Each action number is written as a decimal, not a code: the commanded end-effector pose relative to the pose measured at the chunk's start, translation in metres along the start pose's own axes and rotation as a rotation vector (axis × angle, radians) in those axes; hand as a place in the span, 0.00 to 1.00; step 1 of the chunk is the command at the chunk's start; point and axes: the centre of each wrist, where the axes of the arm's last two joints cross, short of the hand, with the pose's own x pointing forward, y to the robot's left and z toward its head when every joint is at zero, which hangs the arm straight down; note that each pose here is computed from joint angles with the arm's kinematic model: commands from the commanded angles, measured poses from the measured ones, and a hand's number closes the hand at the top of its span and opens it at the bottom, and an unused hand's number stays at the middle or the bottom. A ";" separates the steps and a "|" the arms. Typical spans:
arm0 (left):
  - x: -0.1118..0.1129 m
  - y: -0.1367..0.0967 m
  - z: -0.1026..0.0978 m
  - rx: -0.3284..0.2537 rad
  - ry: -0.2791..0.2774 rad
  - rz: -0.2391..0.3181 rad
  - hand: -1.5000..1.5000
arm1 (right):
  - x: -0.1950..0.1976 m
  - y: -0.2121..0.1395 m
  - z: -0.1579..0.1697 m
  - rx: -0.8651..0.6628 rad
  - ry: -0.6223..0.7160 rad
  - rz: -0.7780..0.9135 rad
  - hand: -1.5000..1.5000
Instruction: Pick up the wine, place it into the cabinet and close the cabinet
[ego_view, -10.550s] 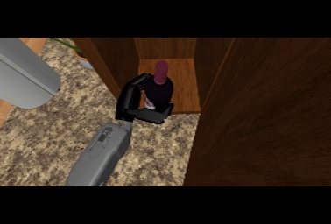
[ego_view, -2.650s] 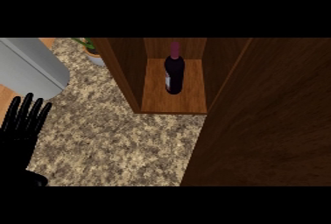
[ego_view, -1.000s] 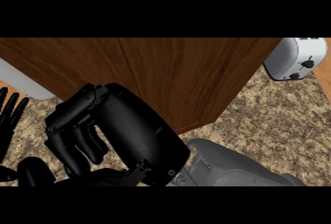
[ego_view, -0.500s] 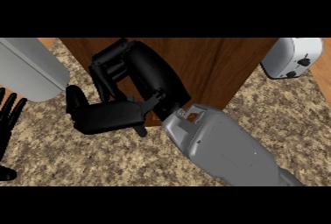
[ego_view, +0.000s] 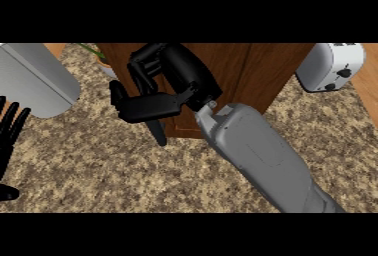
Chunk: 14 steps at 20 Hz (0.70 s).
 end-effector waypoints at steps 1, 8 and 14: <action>0.016 0.010 -0.002 0.006 -0.011 -0.013 0.00 | -0.018 -0.036 0.002 -0.107 0.042 0.012 1.00; 0.004 0.004 0.002 -0.057 -0.007 0.006 0.00 | -0.024 -0.068 -0.005 -0.121 0.032 0.076 1.00; 0.005 -0.008 -0.015 -0.067 -0.004 0.012 0.00 | -0.024 -0.084 0.001 -0.120 0.020 0.073 1.00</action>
